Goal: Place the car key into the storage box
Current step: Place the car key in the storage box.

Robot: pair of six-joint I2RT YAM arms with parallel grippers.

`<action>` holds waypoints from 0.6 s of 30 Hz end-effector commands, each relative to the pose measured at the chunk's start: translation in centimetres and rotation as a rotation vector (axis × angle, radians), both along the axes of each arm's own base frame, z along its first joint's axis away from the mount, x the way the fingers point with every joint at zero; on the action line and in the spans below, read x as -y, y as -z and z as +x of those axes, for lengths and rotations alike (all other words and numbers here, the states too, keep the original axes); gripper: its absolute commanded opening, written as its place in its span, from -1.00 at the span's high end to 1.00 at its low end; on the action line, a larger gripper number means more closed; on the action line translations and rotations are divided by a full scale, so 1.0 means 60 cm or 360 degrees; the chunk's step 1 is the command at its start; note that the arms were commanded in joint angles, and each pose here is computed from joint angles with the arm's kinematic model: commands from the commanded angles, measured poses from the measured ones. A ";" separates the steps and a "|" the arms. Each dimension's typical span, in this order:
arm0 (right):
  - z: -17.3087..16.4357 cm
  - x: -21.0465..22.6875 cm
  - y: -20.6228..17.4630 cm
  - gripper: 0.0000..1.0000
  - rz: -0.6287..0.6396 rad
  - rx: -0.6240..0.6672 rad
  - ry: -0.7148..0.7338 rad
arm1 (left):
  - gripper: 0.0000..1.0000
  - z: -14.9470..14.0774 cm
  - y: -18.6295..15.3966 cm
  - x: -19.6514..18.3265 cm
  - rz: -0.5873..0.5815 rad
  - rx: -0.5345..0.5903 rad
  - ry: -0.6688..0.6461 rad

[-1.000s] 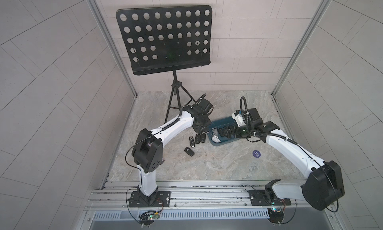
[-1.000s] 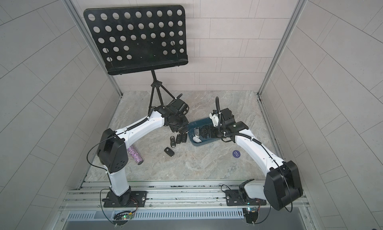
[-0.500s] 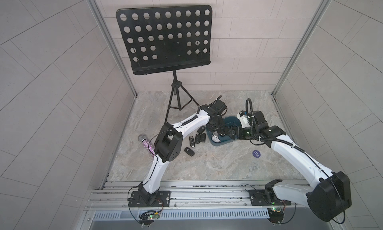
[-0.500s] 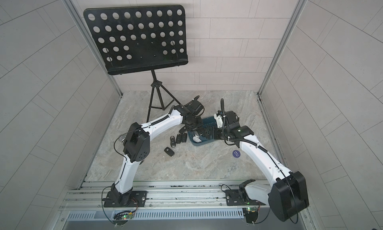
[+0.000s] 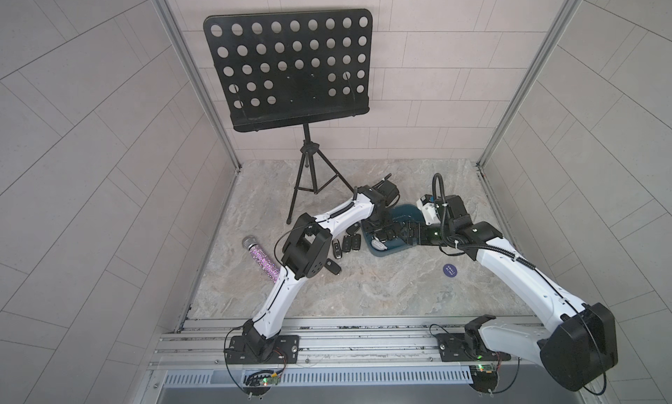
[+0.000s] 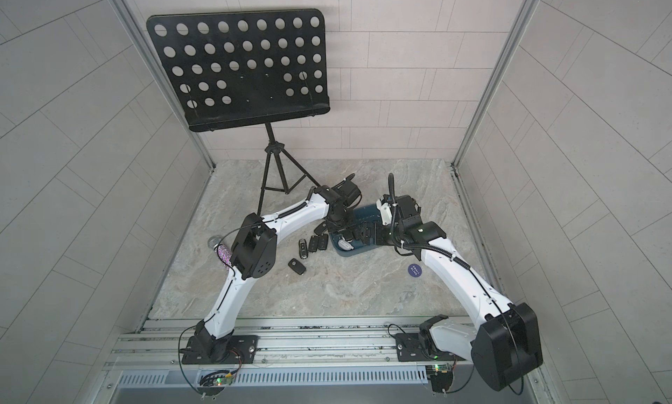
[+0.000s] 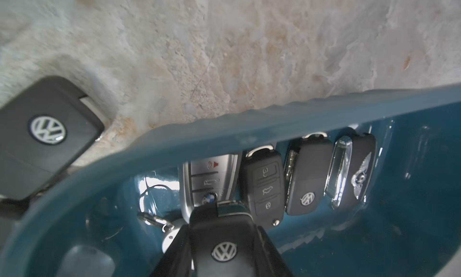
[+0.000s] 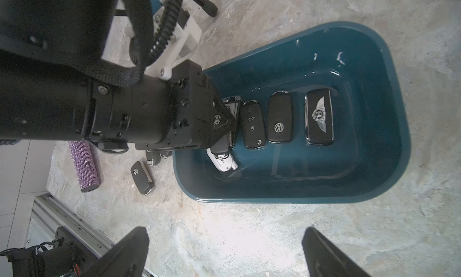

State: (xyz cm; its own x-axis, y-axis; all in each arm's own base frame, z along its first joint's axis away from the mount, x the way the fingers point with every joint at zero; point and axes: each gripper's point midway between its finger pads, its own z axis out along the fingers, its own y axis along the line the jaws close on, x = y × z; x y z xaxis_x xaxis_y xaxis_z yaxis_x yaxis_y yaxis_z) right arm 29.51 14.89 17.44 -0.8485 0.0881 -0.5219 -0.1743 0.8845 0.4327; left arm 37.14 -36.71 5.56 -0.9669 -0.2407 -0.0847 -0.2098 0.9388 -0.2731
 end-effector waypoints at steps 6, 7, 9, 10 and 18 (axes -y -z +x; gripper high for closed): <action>0.002 0.007 -0.003 -0.99 0.0000 0.0007 0.0036 | 0.22 -0.002 0.020 -0.010 0.0092 -0.0022 -0.0002; 0.003 0.007 -0.004 -0.99 -0.0003 0.0011 0.0037 | 0.22 -0.002 0.022 -0.009 0.0092 -0.0025 -0.0001; 0.002 0.008 -0.005 -0.99 -0.0003 0.0011 0.0039 | 0.20 0.000 0.023 -0.010 0.0090 -0.0026 -0.0003; 0.002 0.008 -0.005 -0.99 -0.0002 0.0014 0.0039 | 0.18 0.000 0.023 -0.010 0.0089 -0.0026 -0.0002; 0.005 0.020 -0.012 -0.99 -0.0042 0.0043 0.0093 | -0.14 0.007 -0.009 -0.002 0.0044 0.0038 0.0025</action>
State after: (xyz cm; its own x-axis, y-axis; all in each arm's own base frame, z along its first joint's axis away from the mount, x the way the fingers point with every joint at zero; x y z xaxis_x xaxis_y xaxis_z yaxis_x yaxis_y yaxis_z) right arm 29.71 14.39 17.32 -0.8450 0.0960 -0.5260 -0.1572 0.8957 0.4160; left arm 37.23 -36.58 4.60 -0.9693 -0.2318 -0.0820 -0.2053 0.9465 -0.2489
